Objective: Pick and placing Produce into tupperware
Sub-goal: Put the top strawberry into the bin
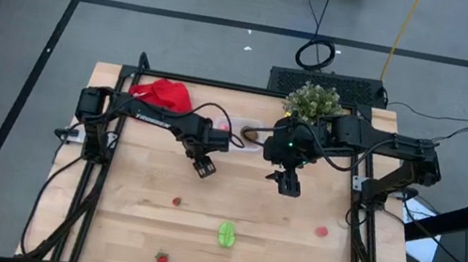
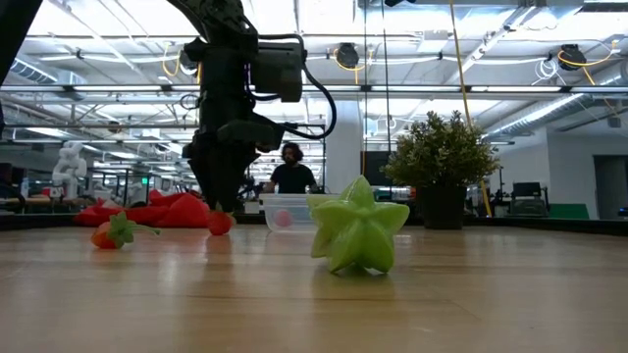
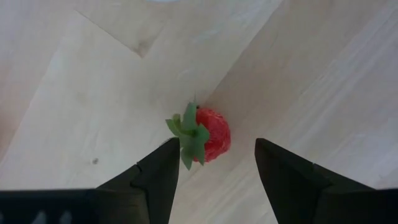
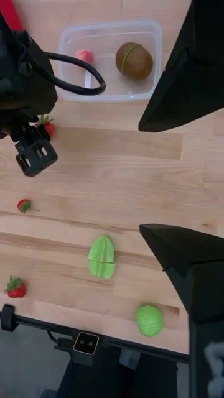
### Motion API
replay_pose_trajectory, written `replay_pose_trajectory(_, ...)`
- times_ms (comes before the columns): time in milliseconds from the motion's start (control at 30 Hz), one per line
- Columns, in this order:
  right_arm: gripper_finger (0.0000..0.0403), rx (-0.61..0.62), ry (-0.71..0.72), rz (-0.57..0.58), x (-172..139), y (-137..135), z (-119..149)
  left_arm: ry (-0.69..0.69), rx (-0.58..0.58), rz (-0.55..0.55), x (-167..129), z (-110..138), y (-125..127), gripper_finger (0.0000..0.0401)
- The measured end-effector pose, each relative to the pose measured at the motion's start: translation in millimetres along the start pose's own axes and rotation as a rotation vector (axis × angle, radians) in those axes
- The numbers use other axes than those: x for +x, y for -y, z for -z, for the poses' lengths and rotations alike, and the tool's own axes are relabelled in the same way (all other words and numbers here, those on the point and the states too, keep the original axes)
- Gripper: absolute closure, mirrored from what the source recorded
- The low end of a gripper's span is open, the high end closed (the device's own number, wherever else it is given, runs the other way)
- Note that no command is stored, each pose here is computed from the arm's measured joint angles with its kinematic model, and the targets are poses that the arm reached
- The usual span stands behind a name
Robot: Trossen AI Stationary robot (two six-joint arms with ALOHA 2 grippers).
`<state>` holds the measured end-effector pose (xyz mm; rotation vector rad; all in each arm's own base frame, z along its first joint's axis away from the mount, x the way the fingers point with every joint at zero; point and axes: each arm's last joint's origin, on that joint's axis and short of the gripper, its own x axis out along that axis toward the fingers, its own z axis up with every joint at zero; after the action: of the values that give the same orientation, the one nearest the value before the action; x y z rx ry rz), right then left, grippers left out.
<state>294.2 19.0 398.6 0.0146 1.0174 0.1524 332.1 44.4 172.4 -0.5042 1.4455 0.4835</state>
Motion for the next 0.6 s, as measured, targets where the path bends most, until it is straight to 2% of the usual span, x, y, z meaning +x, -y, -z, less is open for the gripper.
replay_pose_trajectory(400, 0.0156, 0.012, 0.000, 0.000, 0, 0, 0, 0.014, -0.005, 0.007, 0, -2, 0, 0.0187)
replay_pose_trajectory(600, 0.0156, 0.012, 0.000, 0.000, 0, 0, 0, -0.025, -0.025, -0.015, 11, 7, -5, 0.0187)
